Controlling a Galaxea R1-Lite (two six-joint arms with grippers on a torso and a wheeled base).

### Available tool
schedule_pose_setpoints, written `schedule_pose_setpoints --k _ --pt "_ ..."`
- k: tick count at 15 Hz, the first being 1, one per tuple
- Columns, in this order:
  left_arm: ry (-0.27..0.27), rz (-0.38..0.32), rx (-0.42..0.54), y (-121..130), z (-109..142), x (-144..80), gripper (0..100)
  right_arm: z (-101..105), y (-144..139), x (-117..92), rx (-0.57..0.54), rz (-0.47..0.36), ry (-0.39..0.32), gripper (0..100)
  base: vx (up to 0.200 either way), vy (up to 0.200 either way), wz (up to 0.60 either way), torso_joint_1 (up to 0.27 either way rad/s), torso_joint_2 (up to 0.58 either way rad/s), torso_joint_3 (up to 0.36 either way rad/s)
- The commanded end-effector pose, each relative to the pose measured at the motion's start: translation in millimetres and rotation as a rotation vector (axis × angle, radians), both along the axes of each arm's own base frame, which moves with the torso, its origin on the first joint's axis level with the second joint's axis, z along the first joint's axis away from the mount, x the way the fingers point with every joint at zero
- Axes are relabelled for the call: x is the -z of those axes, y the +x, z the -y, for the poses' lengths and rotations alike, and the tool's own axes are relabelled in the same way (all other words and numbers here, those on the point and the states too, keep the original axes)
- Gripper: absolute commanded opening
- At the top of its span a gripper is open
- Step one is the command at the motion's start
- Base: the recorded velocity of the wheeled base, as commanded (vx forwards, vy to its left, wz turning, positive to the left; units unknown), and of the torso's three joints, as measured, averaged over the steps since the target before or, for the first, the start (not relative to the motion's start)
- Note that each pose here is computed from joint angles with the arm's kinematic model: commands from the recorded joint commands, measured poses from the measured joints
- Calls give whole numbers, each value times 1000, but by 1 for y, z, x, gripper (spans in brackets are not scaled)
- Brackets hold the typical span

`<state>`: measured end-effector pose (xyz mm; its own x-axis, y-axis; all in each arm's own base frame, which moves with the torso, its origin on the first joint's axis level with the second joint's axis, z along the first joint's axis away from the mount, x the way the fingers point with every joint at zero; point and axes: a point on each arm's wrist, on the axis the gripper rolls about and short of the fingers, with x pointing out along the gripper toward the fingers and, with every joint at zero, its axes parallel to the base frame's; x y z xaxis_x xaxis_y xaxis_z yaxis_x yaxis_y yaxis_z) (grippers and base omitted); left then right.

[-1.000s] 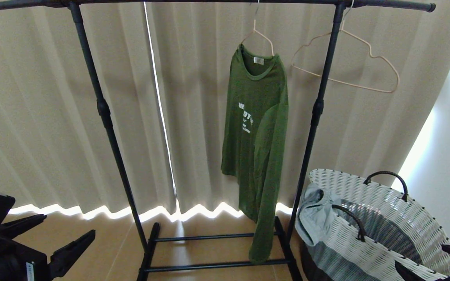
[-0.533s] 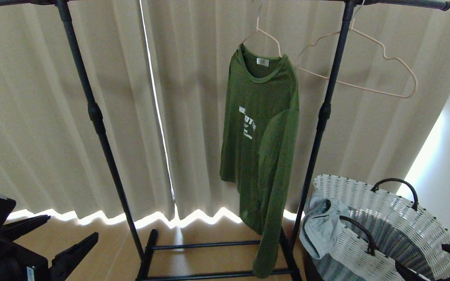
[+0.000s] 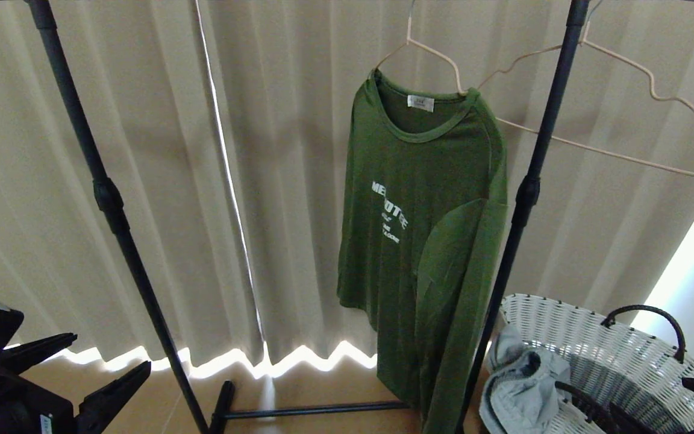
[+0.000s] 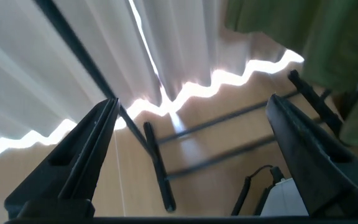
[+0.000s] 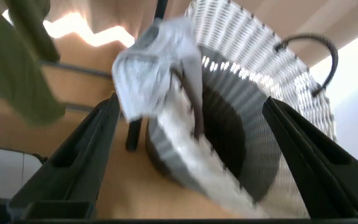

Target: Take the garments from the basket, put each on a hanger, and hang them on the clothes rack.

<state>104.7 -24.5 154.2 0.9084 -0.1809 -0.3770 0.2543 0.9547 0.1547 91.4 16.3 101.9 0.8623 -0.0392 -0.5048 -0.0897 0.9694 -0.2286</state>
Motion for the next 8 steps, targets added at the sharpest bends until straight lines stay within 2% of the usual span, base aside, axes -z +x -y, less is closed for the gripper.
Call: schedule_pose_setpoints --k 1,8 --pt "1 -1 0 0 0 0 100 0 0 0 0 -2 -1 100 0 0 0 0 0 0" --pt "1 2 5 -1 0 1 100 0 -1 1 -2 -7 -1 100 0 0 0 0 0 0"
